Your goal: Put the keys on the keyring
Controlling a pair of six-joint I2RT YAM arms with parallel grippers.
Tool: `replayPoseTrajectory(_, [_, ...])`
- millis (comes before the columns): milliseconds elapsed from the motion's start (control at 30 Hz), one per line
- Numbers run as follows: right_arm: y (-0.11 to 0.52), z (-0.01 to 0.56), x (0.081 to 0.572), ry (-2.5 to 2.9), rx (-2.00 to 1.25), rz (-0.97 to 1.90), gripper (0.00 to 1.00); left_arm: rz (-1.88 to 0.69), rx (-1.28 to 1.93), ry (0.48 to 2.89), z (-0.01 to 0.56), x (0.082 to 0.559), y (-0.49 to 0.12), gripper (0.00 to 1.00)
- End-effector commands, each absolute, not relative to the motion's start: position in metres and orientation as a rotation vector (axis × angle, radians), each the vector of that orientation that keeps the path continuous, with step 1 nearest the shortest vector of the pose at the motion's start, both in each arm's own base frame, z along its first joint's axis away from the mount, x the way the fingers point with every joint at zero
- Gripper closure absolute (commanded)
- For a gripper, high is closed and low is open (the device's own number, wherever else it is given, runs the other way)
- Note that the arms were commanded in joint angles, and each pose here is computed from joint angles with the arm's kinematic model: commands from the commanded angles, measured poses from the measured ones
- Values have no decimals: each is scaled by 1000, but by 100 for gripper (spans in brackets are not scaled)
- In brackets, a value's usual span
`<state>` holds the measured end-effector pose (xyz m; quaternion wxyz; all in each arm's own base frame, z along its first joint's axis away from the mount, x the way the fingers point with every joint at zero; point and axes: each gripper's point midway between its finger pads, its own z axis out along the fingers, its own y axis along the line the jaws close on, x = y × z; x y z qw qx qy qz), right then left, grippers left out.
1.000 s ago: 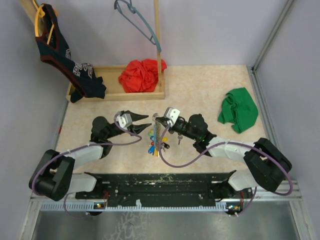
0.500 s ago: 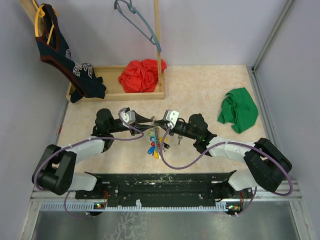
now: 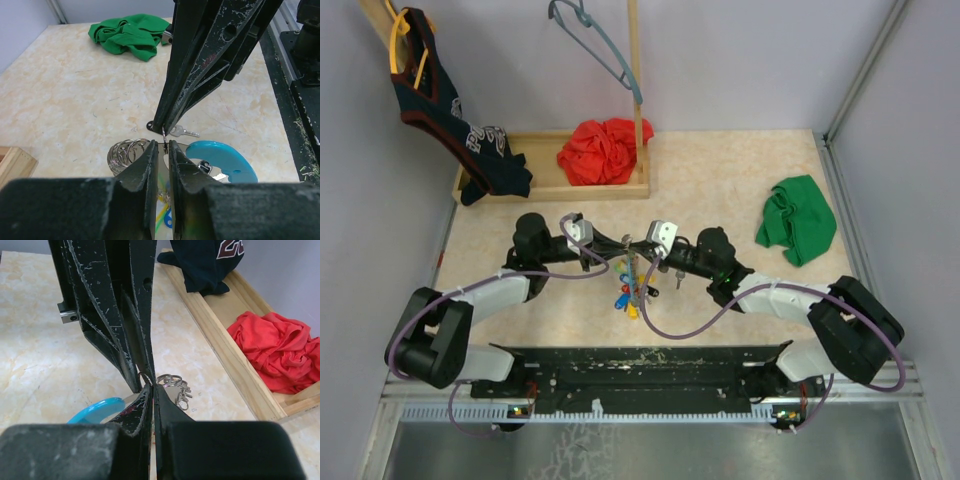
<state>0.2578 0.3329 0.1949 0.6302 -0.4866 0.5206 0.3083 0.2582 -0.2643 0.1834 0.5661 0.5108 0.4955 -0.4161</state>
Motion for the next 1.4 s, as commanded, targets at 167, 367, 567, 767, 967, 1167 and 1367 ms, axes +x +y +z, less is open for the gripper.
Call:
replayPoseTrajectory(167, [338,259,258,1015,-1071,705,100,-967,1207,1154,189,264,-265,100])
replayPoseTrajectory(367, [328,266,257,1061,-1016,705,97,-912,1199,1145,189,266,-261,100])
replayPoseTrajectory(567, [303,251,259,1290,-938,670,87,-867,1190,1136,189,268,-258,100])
replayPoseTrajectory(767, [269,214,258,1624,-816,605,78,-820,1201,1114,188,267,-254,100])
replayPoseTrajectory(967, [249,176,259,1896,-783,506,67,-815,1211,1099,188,264,-254,100])
replayPoseTrajectory(1167, [237,138,267,2117,-810,403,65,-797,1207,1106,186,264,-252,100])
replayPoseTrajectory(1367, [230,108,276,2279,-845,316,64,-784,1194,1172,181,270,-249,100])
